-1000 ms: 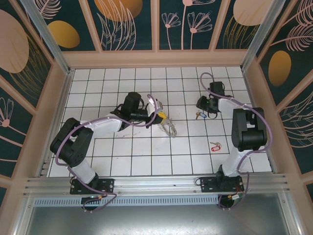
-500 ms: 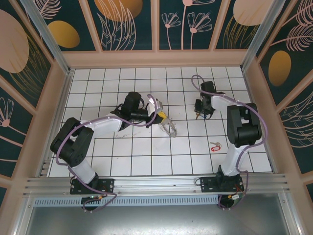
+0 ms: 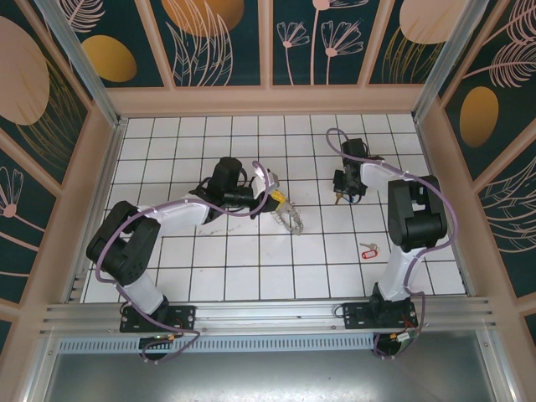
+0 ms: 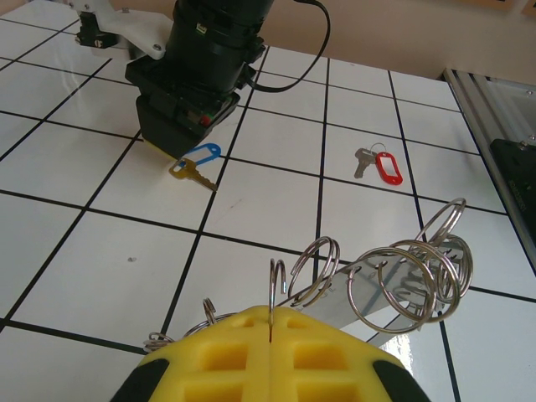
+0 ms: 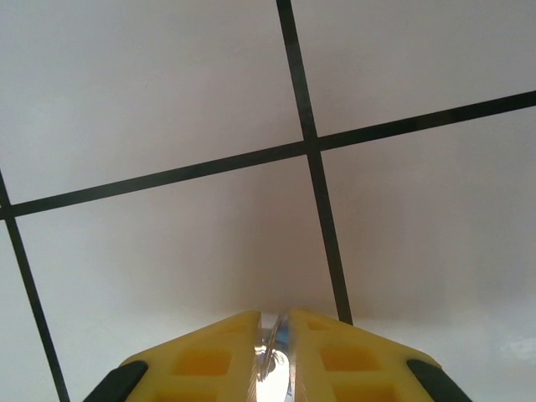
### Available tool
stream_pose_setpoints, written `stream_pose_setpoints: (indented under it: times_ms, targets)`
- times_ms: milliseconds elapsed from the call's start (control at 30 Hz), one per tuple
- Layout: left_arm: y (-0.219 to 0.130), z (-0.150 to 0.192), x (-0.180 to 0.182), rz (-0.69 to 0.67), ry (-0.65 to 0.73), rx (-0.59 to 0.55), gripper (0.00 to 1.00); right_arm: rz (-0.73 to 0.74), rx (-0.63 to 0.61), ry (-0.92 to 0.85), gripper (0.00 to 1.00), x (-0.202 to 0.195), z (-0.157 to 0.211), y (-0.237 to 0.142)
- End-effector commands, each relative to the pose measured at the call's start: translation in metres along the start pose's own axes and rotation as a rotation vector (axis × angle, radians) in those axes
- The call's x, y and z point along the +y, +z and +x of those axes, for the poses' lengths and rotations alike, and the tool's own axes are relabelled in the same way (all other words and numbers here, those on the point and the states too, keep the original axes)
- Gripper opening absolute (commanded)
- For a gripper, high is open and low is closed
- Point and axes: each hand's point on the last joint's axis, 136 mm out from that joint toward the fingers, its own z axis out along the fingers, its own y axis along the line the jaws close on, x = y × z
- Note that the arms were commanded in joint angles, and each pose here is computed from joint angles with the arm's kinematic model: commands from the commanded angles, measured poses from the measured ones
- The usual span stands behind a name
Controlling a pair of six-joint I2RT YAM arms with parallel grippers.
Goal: Put the keys on the keyring
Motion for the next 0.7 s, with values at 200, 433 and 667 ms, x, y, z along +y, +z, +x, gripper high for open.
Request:
stream_pose_setpoints:
  times_ms: [200, 433, 667]
  targets:
    - [0.0028, -0.0147, -0.002, 0.02, 0.047, -0.032, 0.0, 0.004, -0.004, -0.002, 0.15, 0.0022, -0.0022, -0.006]
    - [0.0025, -0.0164, -0.0017, 0.018, 0.048, -0.034, 0.0, -0.008, -0.004, 0.004, 0.14, 0.0035, -0.0028, -0.0033]
    - [0.0023, -0.0167, -0.0015, 0.016, 0.045, -0.034, 0.0, -0.01, -0.005, 0.009, 0.15, 0.0033, -0.0052, -0.0013]
